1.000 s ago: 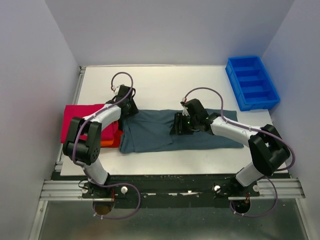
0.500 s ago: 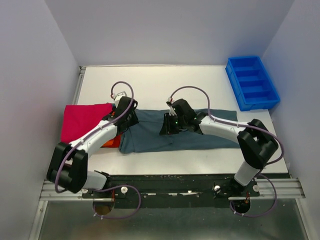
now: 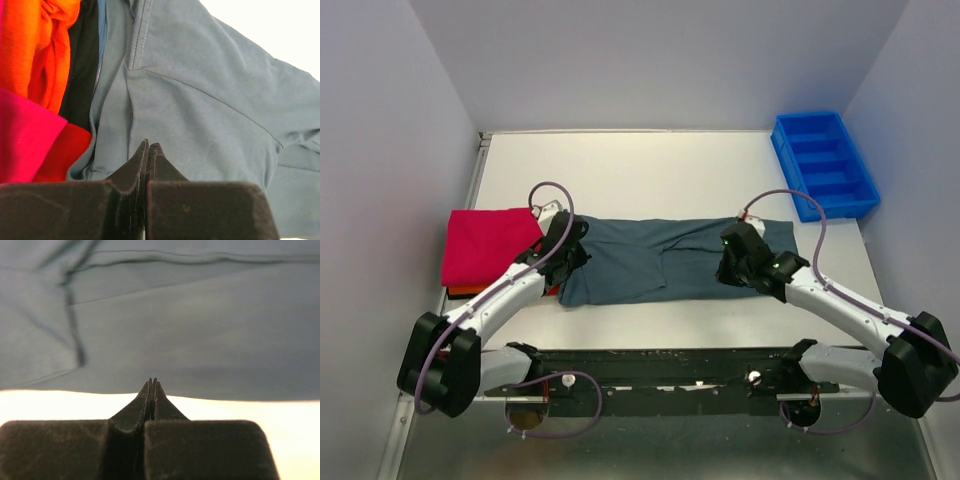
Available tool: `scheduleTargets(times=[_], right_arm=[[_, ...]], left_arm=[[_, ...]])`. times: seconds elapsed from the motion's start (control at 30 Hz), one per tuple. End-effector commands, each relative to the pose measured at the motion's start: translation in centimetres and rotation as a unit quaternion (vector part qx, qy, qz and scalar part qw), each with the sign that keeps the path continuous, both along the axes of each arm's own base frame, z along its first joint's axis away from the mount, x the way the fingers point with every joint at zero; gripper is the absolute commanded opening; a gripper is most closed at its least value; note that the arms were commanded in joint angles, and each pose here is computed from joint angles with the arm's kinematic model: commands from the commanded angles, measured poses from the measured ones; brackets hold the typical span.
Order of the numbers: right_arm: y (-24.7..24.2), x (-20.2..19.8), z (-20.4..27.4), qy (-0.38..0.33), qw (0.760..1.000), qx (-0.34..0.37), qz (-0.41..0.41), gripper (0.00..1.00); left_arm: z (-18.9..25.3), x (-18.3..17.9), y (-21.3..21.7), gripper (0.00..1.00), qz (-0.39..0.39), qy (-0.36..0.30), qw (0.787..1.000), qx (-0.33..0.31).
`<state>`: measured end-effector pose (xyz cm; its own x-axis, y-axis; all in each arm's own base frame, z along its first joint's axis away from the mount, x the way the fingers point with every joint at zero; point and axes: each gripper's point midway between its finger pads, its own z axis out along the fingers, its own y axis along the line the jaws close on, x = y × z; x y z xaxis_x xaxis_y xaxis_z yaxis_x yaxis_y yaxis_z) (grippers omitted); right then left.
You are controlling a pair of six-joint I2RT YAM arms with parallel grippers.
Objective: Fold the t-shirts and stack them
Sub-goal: Rotate the tshirt 90 degrees
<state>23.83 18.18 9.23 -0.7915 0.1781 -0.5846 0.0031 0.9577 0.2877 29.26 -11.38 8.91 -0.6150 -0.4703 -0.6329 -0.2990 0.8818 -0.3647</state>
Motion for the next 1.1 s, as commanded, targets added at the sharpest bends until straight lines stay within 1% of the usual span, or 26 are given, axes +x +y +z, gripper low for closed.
scheduleTargets(times=[0.0,0.1,0.23,0.37,0.5,0.57,0.67,0.73,0.8,0.87,0.9,0.93,0.97,1.0,1.07], right_arm=[[-8.1,-1.6,-2.6,0.048,0.986,-0.086,-0.135,0.01],[-10.3,-1.7,-3.7,0.064,0.979,-0.087,-0.173,0.01],[-10.7,-1.7,-5.0,0.083,0.975,-0.102,-0.179,0.0],[-11.4,-2.3,-7.2,0.135,0.961,-0.146,-0.192,0.01],[-11.0,-2.7,-7.9,0.175,0.948,-0.181,-0.195,0.01],[-9.5,-3.4,-8.3,0.186,0.948,-0.183,-0.18,0.01],[-6.0,-5.0,-8.8,0.194,0.955,-0.166,-0.149,0.01],[-2.9,-6.2,-9.1,0.204,0.961,-0.132,-0.129,0.01],[1.6,-7.5,-9.0,0.201,0.972,-0.087,-0.088,0.01],[7.1,-8.7,-8.9,0.188,0.98,-0.057,-0.043,0.01],[11.0,-8.5,-7.8,0.175,0.984,-0.028,-0.016,0.01],[14.0,-8.2,-7.1,0.171,0.985,-0.015,0.001,0.01],[16.3,-8.1,-6.8,0.169,0.985,-0.017,0.025,0.01],[18.7,-7.7,-5.6,0.16,0.986,-0.007,0.05,0.01],[21.4,-7.0,-3.6,0.131,0.986,0.018,0.098,0.01]], left_arm=[[-0.2,2.2,-0.8,0.0,0.034,0.003,0.999,-0.024],[-1.4,3.2,-1.6,0.0,0.038,0.023,0.999,-0.028],[-3.8,3.5,-1.4,0.0,0.057,0.073,0.996,-0.004],[-5.8,4.0,-1.5,0.0,0.064,0.104,0.992,0.012],[-7.8,4.8,-2.1,0.0,0.06,0.133,0.989,0.023],[-8.4,5.8,-2.6,0.0,0.054,0.14,0.988,0.027],[-8.9,8.1,-3.5,0.0,0.047,0.145,0.988,0.04],[-9.3,10.4,-4.5,0.0,0.036,0.152,0.986,0.049],[-9.5,13.5,-6.3,0.0,0.013,0.154,0.987,0.049],[-10.6,16.3,-7.9,0.0,-0.001,0.163,0.985,0.055],[-10.4,17.9,-8.9,0.0,-0.011,0.163,0.985,0.05],[-10.9,19.2,-9.9,0.0,-0.027,0.164,0.985,0.047],[-10.5,20.8,-11.2,0.0,-0.046,0.156,0.986,0.04],[-11.1,21.6,-11.6,0.0,-0.049,0.163,0.984,0.049],[-10.1,24.7,-13.1,0.0,-0.072,0.129,0.987,0.06]])
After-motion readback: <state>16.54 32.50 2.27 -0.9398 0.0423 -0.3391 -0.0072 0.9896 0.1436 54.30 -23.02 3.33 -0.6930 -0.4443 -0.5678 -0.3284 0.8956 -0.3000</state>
